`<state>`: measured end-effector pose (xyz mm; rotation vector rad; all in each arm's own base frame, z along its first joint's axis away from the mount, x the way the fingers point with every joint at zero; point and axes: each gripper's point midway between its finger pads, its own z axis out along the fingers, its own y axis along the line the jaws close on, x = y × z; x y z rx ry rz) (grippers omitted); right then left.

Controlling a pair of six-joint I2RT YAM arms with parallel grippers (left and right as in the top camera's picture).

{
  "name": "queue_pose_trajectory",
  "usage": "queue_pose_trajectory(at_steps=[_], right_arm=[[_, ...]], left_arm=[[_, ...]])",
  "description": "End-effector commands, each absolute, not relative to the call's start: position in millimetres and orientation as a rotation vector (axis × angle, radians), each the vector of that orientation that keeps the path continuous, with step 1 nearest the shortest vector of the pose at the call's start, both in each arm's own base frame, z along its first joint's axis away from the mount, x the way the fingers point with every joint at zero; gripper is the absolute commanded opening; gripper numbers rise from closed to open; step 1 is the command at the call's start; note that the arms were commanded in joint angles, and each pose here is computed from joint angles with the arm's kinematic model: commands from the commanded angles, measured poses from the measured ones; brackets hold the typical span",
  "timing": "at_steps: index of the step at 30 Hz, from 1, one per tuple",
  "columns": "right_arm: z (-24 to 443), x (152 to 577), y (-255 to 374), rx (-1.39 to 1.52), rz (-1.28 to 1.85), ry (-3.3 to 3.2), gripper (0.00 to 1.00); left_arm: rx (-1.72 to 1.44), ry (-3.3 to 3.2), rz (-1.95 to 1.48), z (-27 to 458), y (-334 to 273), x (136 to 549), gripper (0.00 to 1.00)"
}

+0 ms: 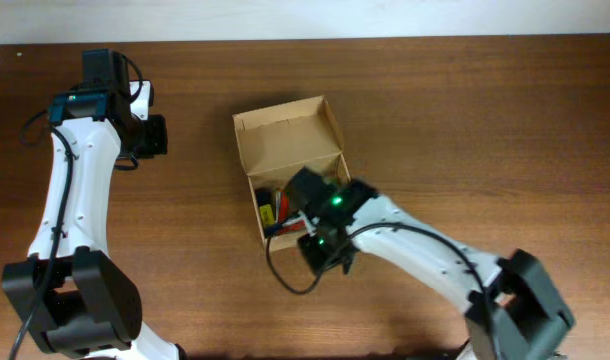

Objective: Pack container

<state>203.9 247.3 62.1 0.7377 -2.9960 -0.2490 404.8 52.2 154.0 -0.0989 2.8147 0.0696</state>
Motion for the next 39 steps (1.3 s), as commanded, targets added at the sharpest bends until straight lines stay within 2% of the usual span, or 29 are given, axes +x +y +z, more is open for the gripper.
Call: queue_pose_trajectory(at_steps=[1,7,19,33,39], right_arm=[[50.8,190.6,256.9,0.773,-0.243,-2.952,0.04],[47.0,191.0,279.3,0.860,-0.300,-2.975,0.04],[42.4,233.3,317.6,0.896,-0.492,-3.117,0.04],[42.0,313.5,268.9,0.644,-0.503,-3.288,0.04],[42.6,310.7,259.4,0.706,-0.520,-3.229,0.04]], left_arm=[[-0.075,2.800,0.054,159.5,50.4,406.8,0.02],[-0.075,2.799,0.052,159.6,50.2,407.0,0.02],[-0.073,2.804,0.037,159.1,48.3,405.8,0.02],[-0.073,2.814,0.036,158.3,48.0,403.6,0.02],[-0.073,2.812,0.037,158.4,48.1,404.0,0.02]])
